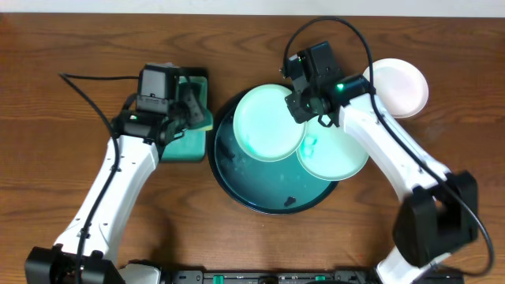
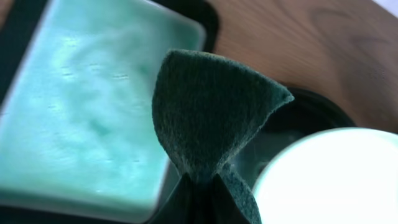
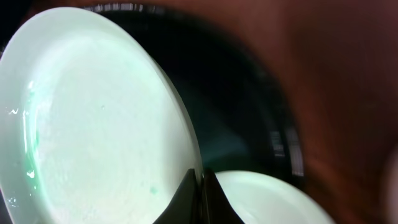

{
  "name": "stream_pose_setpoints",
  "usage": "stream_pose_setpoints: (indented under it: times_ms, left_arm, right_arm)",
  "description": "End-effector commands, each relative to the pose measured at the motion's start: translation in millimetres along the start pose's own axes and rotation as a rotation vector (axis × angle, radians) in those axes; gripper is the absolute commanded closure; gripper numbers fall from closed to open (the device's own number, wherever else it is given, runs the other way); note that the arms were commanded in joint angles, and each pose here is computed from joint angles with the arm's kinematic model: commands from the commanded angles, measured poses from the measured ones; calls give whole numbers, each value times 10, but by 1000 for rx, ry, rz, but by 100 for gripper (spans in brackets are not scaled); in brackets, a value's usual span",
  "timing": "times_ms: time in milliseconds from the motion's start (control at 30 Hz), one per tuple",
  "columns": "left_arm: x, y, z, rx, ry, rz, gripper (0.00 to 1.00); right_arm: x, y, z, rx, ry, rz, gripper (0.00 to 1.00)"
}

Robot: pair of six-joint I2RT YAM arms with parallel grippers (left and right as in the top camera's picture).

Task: Clean dirty plates on tray and stack at the side

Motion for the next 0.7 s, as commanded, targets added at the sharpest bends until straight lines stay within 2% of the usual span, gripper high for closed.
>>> stream_pose_setpoints:
  times_ms: [0,100,233,667]
  left_arm:
    - [-136,-155,-84,-44,37,-54,93]
    - [-268,-311,-187,-70,58,-96,93]
    - [-418,-423,-327,-80,91,-107,93]
    - [-1069,-397,-992,13,275,-266,93]
  right_arm:
    - [-56,137,-317,163,35,-79,99]
    - [-164,152,-639,177,93,-101,99]
    - [-177,142,-816,175,94,-107,99]
    - [-117,41,-860,135,57,-120,99]
Point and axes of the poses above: each gripper's point midway between its finger pads, its own z axis back along the fingers, its own y axis along the line the jaws close on, x = y × z, the point moved 5 cm from there along z, back along the fingers, and after that the axes turned 10 degrees about z, right-handed, at the moved point
